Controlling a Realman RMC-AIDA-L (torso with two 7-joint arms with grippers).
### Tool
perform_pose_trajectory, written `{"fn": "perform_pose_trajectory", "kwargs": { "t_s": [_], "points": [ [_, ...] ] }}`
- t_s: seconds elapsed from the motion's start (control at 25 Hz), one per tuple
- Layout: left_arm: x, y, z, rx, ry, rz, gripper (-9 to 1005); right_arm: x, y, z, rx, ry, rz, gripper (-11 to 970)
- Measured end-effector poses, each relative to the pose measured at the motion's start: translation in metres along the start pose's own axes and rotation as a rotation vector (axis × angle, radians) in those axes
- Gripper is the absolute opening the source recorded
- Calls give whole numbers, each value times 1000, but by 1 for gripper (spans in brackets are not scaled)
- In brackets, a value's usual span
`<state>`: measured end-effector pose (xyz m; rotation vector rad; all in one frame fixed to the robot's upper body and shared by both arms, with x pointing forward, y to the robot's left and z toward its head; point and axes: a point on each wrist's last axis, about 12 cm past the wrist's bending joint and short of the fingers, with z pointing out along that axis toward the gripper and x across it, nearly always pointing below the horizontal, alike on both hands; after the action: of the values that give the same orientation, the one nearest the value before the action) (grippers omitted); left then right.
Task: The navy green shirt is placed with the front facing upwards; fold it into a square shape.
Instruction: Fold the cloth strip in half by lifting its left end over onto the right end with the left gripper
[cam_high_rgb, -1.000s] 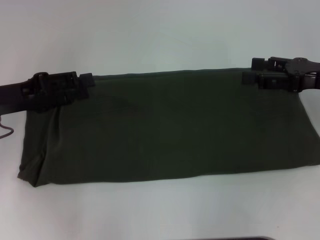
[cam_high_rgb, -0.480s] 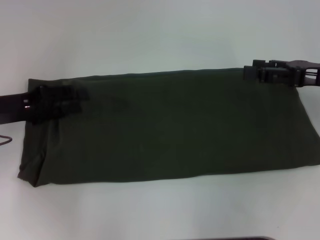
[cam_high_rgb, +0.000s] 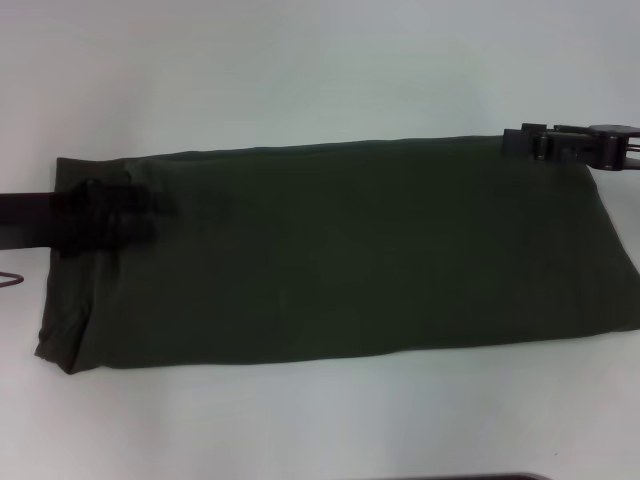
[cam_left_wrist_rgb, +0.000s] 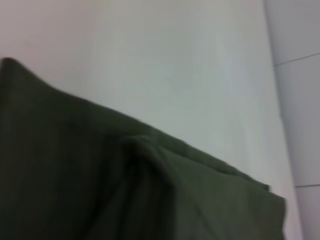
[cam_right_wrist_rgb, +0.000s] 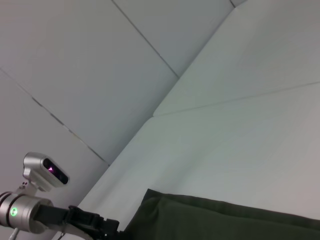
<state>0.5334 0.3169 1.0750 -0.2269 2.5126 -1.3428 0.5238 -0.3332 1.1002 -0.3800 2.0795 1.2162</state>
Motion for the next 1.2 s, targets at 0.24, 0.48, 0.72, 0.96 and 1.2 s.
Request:
{"fn": "perform_pose_trajectory", "kwargs": {
  "t_s": [0.24,0.48,0.72,0.96,1.2],
  "points": [
    [-3,8,1,-82,-12,-24,566,0,-1,0,10,1,19,927],
    [-6,10,8,-123,-12,-22,567,-1,-2,-1,13,1,28,927],
    [-10,8,2,-115,-22,-18,567,-3,-2,-1,12,3,29,927],
    [-19,2,-24,-81,-35,-18,566,-8,-3,-7,20,9,45,927],
    [-29,-2,-52,-135,7,-33,566,-9,-5,-13,36,11,58,927]
  ]
}}
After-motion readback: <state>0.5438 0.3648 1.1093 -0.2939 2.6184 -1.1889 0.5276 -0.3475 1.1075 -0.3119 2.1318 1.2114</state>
